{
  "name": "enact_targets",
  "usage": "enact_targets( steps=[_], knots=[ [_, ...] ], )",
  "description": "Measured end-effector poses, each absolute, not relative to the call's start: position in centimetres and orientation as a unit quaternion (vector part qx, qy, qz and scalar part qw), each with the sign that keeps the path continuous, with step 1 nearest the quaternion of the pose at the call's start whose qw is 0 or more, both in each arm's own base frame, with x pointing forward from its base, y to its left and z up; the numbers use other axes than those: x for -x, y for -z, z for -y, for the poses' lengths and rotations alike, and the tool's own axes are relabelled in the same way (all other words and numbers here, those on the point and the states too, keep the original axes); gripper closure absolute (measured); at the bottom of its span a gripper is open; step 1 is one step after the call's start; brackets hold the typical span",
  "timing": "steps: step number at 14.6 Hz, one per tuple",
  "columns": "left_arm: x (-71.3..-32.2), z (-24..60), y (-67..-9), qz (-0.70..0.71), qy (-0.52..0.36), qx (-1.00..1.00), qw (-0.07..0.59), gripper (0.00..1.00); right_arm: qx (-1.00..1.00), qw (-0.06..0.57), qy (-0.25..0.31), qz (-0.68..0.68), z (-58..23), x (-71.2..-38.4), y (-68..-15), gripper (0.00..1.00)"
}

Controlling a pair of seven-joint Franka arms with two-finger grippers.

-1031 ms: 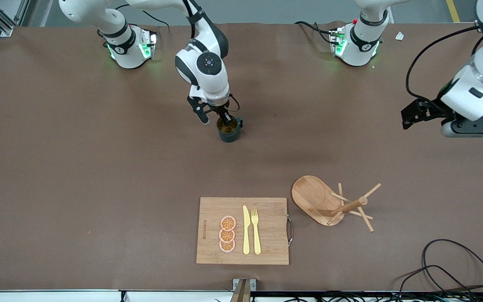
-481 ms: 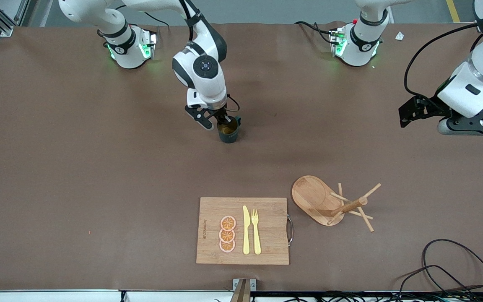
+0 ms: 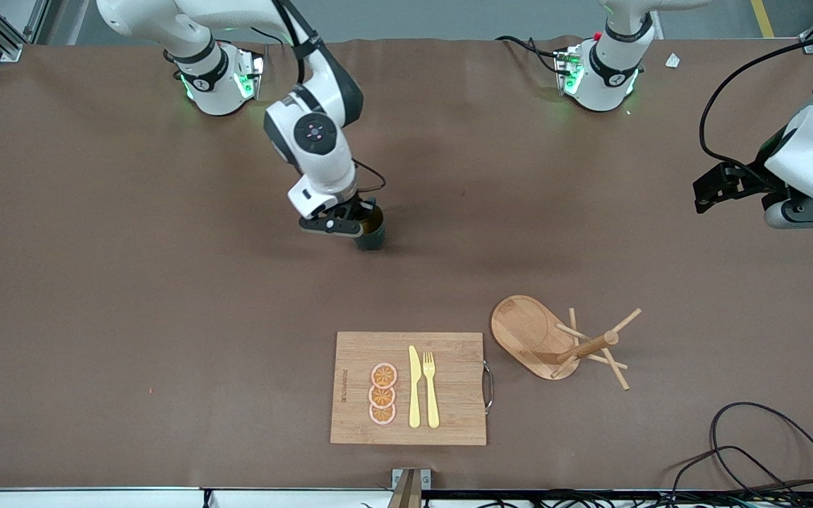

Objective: Transfer cup from left to right arm and place
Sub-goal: 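Carry the mug with the right gripper away from the stand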

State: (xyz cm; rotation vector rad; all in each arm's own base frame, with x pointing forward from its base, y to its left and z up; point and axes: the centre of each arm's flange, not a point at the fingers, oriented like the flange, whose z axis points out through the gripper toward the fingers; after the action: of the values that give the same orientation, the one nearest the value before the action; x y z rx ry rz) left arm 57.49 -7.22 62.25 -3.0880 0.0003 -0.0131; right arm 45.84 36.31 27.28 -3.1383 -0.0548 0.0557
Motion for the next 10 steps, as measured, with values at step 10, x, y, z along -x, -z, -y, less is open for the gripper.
enact_targets(
  steps=[10],
  knots=[
    [-57.5, 6.4, -62.3, 0.01, 0.002, 1.0, 0.013, 0.0, 0.895, 0.016, -0.038, 0.444, -18.0, -54.5, -29.7, 0.96]
  ],
)
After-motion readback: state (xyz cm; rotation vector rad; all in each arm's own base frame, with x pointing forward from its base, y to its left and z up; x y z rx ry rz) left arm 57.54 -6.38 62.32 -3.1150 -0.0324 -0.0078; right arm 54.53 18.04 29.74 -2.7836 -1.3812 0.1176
